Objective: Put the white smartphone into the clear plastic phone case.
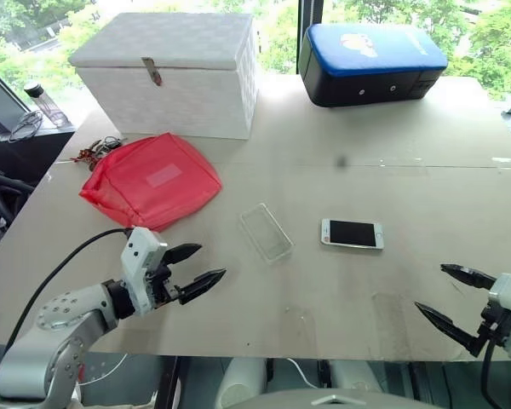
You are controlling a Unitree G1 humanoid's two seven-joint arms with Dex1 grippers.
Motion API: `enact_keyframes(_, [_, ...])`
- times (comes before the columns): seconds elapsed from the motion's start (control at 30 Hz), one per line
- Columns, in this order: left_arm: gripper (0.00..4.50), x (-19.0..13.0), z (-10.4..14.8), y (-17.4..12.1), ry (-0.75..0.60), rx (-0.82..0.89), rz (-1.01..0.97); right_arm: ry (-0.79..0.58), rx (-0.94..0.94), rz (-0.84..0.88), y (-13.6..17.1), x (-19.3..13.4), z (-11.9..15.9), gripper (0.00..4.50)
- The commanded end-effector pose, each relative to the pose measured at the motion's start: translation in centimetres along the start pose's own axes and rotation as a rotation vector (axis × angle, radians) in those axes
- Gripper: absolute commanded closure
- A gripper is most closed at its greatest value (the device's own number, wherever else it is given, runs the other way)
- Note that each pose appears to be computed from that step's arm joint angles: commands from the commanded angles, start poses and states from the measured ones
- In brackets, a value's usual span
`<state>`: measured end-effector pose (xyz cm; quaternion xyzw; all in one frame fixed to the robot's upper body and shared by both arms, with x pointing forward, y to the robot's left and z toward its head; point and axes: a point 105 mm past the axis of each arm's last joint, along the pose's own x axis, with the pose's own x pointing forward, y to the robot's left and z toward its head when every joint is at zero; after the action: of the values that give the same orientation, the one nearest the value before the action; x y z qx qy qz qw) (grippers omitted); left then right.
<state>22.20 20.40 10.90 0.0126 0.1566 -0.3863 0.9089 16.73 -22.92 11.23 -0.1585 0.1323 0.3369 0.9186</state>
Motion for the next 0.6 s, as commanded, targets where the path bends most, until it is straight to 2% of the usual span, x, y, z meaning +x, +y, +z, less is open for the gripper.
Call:
enact_keyframes(0.03, [0.06, 0.8, 1.6, -0.1, -0.030, 0.036, -0.034, -0.058, -0.028, -0.005, 0.4, 0.8, 1.2, 0.00])
enact_keyframes(0.13, [0.06, 2.8, 4.8, -0.5, -0.097, 0.165, -0.077, -0.157, -0.042, 0.011, 1.1, 2.5, 3.6, 0.00])
enact_keyframes(0.2, [0.06, 3.6, 5.3, -0.8, -0.088, 0.217, -0.125, -0.211, -0.027, 0.037, 1.4, 3.2, 5.0, 0.00])
enact_keyframes(0.37, [0.06, 3.9, 4.6, -1.8, 0.082, 0.258, -0.399, -0.262, -0.036, 0.174, 3.4, 3.6, 7.6, 0.00])
enact_keyframes(0.5, [0.06, 5.3, 3.5, -0.3, 0.212, 0.489, -0.540, -0.216, -0.079, 0.302, 5.2, 3.2, 7.8, 0.00])
enact_keyframes(0.6, [0.06, 6.9, 3.2, 0.8, 0.242, 0.597, -0.605, -0.198, -0.111, 0.321, 5.8, 3.0, 7.7, 0.00])
